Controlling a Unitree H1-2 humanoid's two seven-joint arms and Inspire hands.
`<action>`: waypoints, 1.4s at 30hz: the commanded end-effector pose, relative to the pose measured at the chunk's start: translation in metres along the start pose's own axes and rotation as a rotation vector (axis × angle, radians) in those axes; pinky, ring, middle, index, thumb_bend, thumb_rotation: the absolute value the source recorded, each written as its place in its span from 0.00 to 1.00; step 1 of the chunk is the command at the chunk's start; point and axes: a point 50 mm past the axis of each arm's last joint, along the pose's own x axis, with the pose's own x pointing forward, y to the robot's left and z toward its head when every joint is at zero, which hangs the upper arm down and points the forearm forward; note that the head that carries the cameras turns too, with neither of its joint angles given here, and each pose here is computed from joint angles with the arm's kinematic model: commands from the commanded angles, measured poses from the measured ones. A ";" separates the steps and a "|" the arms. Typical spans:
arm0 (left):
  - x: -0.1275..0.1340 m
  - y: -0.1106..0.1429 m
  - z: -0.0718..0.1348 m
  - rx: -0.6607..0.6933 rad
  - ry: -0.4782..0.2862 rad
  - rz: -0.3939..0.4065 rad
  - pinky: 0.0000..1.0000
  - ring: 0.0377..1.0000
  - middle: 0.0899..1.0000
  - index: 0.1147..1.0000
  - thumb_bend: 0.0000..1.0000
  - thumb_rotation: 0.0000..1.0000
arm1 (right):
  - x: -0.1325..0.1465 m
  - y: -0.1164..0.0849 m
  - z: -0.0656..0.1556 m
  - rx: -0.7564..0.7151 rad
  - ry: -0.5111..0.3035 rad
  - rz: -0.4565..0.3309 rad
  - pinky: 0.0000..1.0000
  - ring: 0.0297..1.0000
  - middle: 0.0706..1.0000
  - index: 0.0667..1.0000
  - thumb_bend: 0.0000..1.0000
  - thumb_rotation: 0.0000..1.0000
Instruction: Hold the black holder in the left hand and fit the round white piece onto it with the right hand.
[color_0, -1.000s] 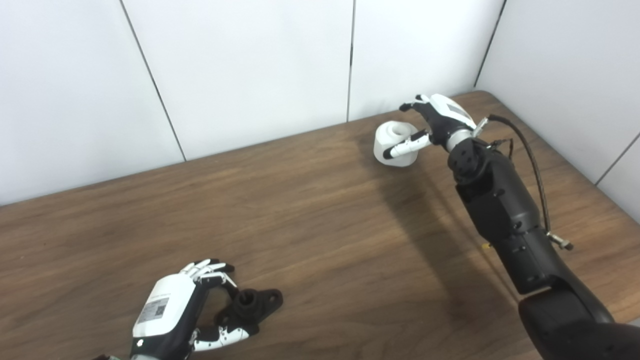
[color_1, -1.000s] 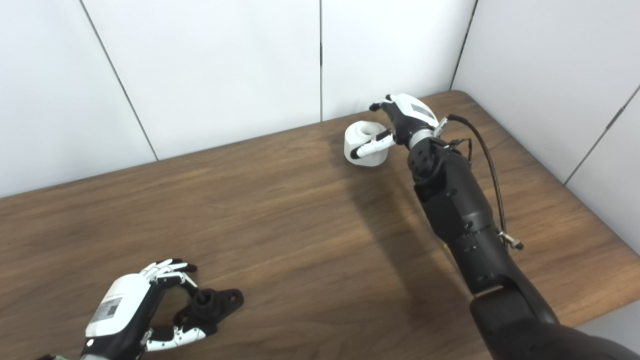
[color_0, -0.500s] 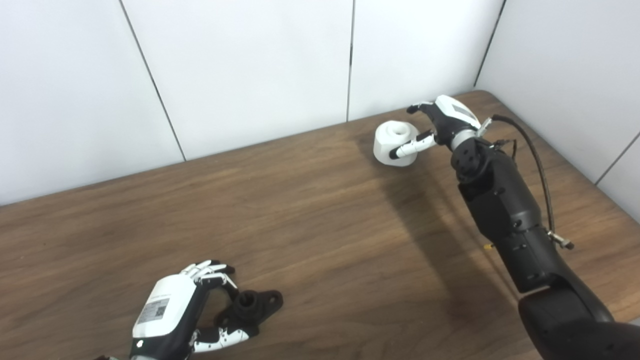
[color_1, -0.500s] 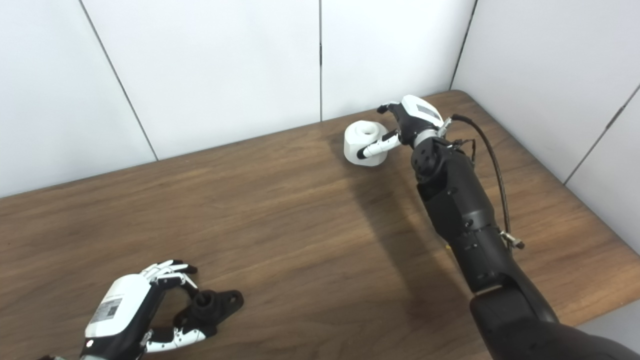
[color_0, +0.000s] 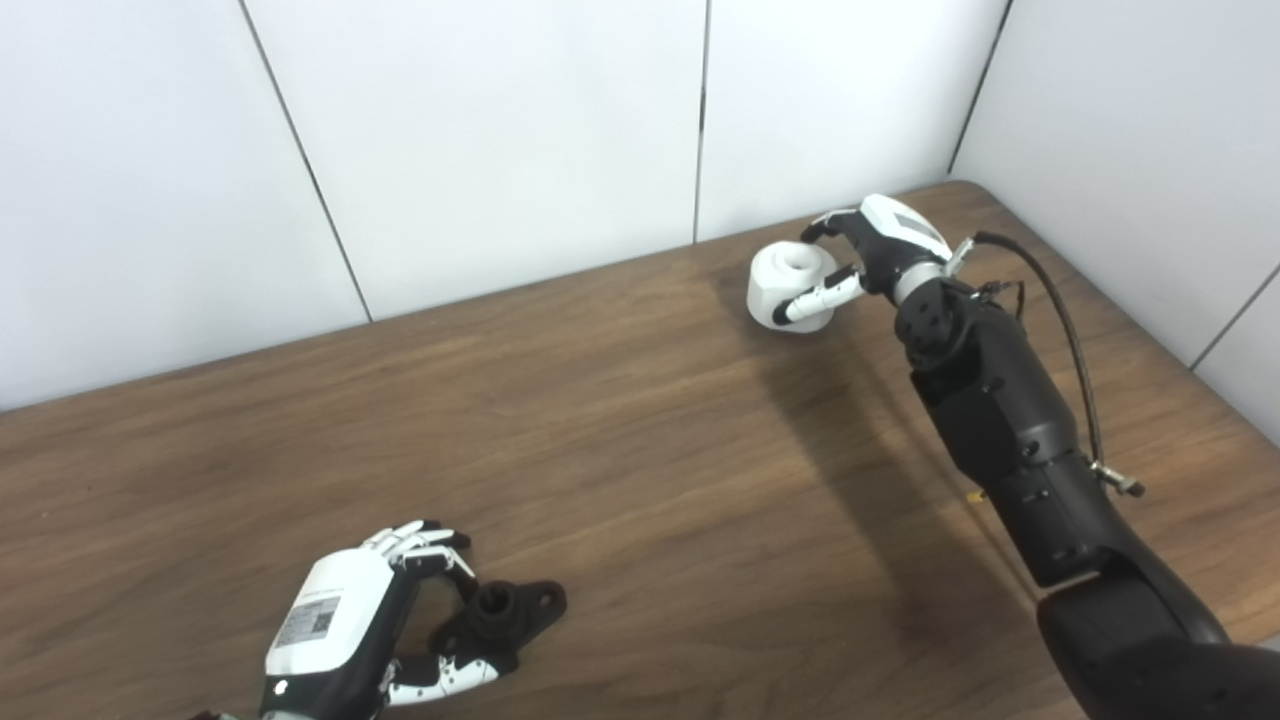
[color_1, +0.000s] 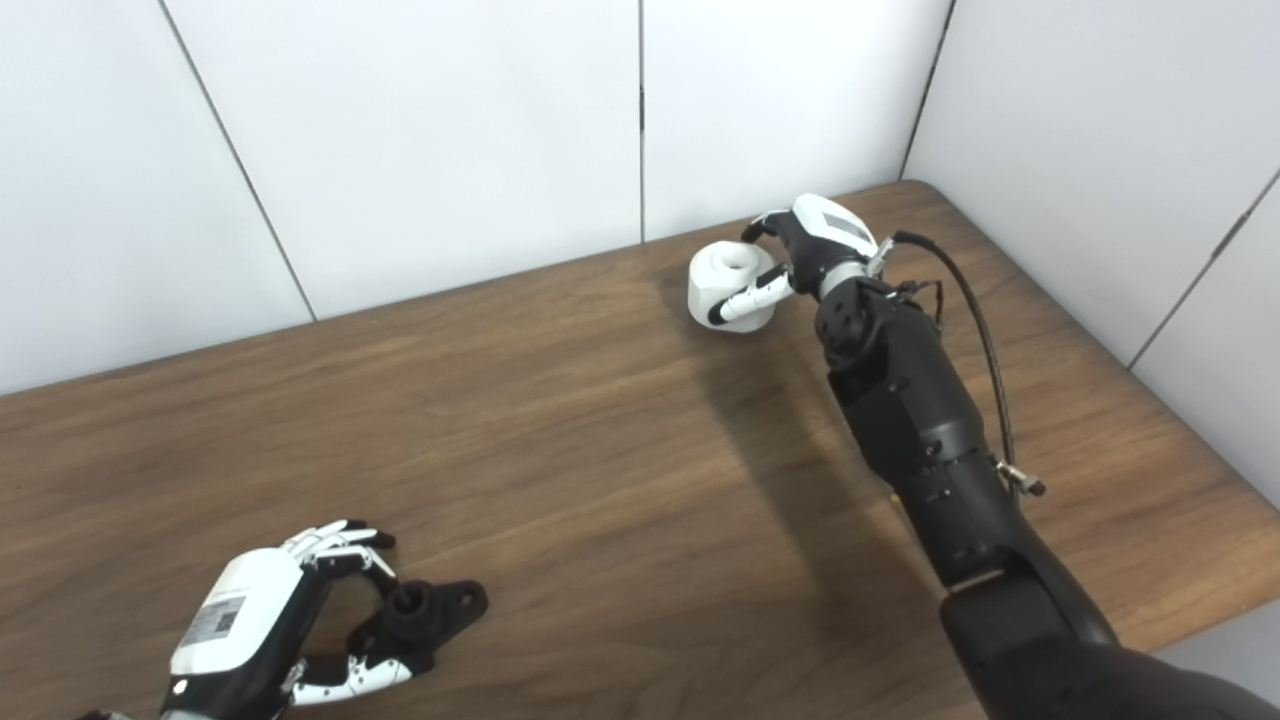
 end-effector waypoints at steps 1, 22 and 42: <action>-0.013 -0.021 -0.007 -0.011 0.049 -0.136 0.89 0.87 0.76 0.42 0.52 0.05 | 0.001 -0.028 0.010 -0.011 -0.039 -0.071 0.88 0.96 0.87 0.75 0.84 0.33; -0.011 -0.021 -0.005 -0.016 0.045 -0.134 0.88 0.87 0.76 0.42 0.52 0.05 | 0.000 -0.026 0.010 -0.024 -0.054 -0.066 0.91 0.96 0.87 0.62 0.72 0.23; -0.005 -0.025 0.005 -0.006 0.040 -0.130 0.89 0.87 0.76 0.42 0.52 0.05 | -0.016 -0.033 0.008 0.016 -0.155 -0.113 0.86 0.93 0.82 0.45 0.52 0.13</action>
